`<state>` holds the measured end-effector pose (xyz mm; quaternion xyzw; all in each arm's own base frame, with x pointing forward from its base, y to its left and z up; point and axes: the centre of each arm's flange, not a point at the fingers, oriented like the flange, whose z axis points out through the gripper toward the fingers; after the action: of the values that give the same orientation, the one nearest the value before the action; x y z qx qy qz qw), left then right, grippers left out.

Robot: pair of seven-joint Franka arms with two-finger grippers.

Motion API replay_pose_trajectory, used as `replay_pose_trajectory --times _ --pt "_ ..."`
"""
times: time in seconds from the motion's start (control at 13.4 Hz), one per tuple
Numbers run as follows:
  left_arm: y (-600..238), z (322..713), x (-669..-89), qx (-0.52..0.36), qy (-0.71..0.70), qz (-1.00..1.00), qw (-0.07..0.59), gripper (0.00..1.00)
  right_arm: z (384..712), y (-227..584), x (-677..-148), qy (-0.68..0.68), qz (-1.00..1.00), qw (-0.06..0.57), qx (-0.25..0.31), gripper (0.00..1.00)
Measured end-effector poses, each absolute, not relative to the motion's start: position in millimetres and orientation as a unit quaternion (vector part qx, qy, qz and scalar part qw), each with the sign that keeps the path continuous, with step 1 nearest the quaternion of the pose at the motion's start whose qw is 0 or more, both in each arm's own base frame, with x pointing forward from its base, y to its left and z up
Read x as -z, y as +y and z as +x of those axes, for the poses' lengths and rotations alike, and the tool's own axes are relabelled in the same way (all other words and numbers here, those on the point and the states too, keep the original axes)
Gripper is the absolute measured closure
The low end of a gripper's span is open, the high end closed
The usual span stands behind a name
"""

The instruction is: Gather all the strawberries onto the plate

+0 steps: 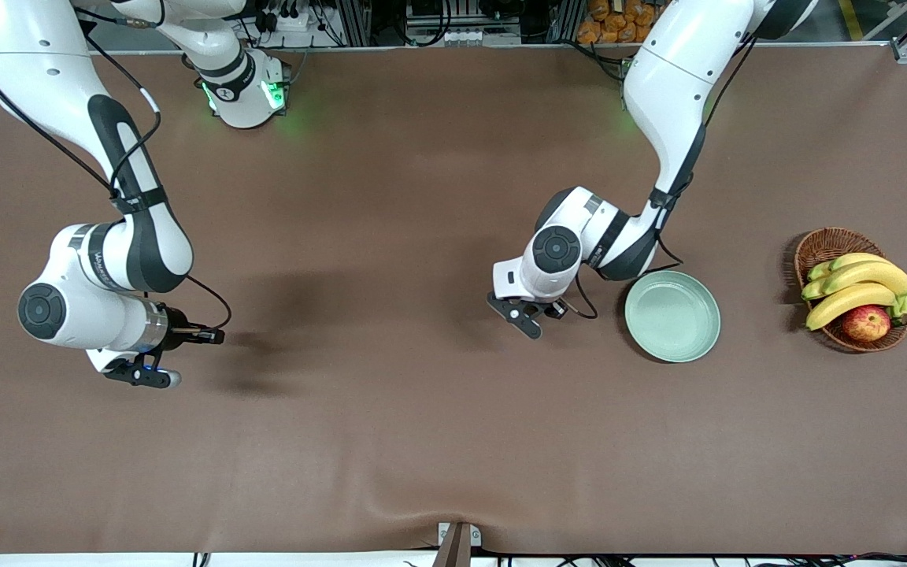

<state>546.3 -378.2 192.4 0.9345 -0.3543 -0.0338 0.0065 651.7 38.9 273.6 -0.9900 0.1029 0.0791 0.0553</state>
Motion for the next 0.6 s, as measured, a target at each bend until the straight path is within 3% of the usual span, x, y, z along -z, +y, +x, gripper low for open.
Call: replay_pose_trajectory --times 0.3,0.6 --pt "-321 581 -262 0.048 -0.315 0.948 -0.003 0.68 654 89 -286 0.162 -0.977 0.106 -0.089 0.65" --pt "-209 614 -308 0.084 -0.285 0.955 -0.005 0.68 645 189 -300 0.244 -0.958 0.111 -0.101 0.65"
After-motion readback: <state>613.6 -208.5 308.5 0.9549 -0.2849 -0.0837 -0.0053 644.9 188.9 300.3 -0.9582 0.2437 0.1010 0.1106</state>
